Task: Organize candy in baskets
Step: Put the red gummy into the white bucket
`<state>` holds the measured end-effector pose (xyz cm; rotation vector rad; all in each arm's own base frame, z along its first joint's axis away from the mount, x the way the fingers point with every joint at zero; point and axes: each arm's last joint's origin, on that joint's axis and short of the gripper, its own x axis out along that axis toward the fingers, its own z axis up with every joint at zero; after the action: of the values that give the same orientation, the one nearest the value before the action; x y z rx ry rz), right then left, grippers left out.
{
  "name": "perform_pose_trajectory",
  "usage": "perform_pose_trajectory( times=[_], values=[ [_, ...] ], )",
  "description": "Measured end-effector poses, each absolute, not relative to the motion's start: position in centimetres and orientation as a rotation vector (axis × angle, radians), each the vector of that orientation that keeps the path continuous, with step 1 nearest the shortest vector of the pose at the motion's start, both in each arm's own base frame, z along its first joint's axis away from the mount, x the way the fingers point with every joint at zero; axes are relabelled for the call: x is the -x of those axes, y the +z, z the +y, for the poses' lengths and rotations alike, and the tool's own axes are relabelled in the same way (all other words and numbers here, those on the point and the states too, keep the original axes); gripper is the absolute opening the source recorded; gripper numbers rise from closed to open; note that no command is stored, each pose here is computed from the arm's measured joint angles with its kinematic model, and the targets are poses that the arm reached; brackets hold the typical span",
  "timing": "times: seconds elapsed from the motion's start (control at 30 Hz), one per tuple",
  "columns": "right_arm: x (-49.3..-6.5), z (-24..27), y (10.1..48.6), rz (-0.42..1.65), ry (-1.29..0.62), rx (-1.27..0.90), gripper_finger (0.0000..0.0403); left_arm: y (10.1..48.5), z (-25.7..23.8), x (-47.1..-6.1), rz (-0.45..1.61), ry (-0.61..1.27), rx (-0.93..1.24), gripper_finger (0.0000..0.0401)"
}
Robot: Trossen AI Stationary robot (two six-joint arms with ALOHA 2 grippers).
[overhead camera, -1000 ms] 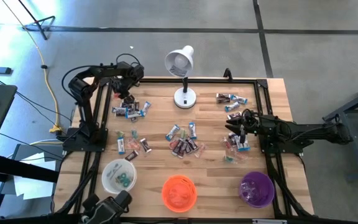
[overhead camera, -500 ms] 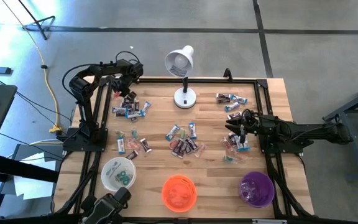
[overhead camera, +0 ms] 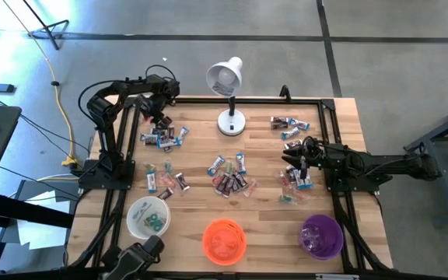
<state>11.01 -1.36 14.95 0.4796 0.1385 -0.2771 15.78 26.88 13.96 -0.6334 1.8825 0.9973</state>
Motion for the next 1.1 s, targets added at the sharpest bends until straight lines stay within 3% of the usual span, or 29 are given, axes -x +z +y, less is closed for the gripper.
perform_pose_trajectory(
  times=[0.57, 1.1],
  values=[
    [-11.0, -1.4, 14.9, 0.139, -0.278, -0.479, 0.0152, 14.1, 25.5, -18.3, 1.975, 0.932, 0.321, 0.0121],
    [-11.0, -1.4, 14.9, 0.138, -0.281, -0.479, 0.0152, 14.1, 26.7, -16.0, 2.004, 0.923, 0.429, 0.0121]
  ],
)
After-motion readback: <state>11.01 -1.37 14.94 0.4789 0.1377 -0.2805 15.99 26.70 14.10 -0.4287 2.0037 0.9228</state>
